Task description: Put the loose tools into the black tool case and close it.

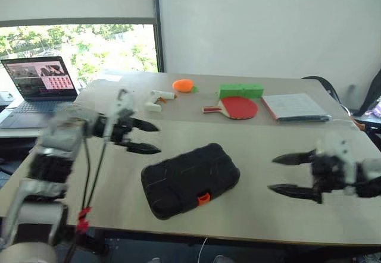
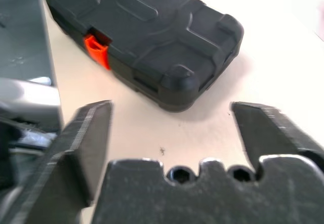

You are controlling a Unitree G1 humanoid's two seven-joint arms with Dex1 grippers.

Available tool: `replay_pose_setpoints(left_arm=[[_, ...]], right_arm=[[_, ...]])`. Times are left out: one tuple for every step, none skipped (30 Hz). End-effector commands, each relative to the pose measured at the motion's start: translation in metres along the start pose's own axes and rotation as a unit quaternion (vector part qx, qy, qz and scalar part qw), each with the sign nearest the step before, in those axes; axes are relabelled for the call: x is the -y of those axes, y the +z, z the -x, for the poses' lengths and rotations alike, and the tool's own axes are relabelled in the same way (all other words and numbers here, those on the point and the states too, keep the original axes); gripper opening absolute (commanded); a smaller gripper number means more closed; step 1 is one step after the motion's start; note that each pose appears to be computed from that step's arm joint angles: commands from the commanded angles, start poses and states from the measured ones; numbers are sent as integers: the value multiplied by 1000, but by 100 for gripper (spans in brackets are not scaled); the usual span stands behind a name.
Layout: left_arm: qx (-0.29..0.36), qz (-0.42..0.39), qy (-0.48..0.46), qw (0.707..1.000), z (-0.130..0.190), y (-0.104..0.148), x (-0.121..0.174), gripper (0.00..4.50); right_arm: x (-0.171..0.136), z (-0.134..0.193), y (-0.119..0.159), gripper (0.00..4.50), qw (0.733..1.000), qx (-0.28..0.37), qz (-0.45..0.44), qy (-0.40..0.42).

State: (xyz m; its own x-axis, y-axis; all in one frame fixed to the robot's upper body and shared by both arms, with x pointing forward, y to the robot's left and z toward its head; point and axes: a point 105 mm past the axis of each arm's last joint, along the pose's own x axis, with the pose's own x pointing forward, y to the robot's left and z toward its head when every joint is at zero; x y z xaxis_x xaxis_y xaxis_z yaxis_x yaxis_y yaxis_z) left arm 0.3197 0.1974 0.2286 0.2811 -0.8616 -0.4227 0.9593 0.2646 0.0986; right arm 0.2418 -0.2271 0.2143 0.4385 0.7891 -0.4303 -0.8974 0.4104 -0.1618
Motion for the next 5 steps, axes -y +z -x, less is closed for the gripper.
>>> replay_pose_setpoints(left_arm=[[30,-3,33,999,32,13,17,449],[29,1,40,999,38,11,22,449],[28,6,48,998,42,8,28,449],[25,18,51,998,45,4,33,449],[20,19,49,998,47,0,40,449]], right_arm=[[3,22,12,444,1000,15,-11,3],[4,24,12,444,1000,15,-15,4],[4,24,12,444,1000,16,-16,5],[5,23,12,444,1000,18,-13,5],[6,20,11,444,1000,19,-13,5]])
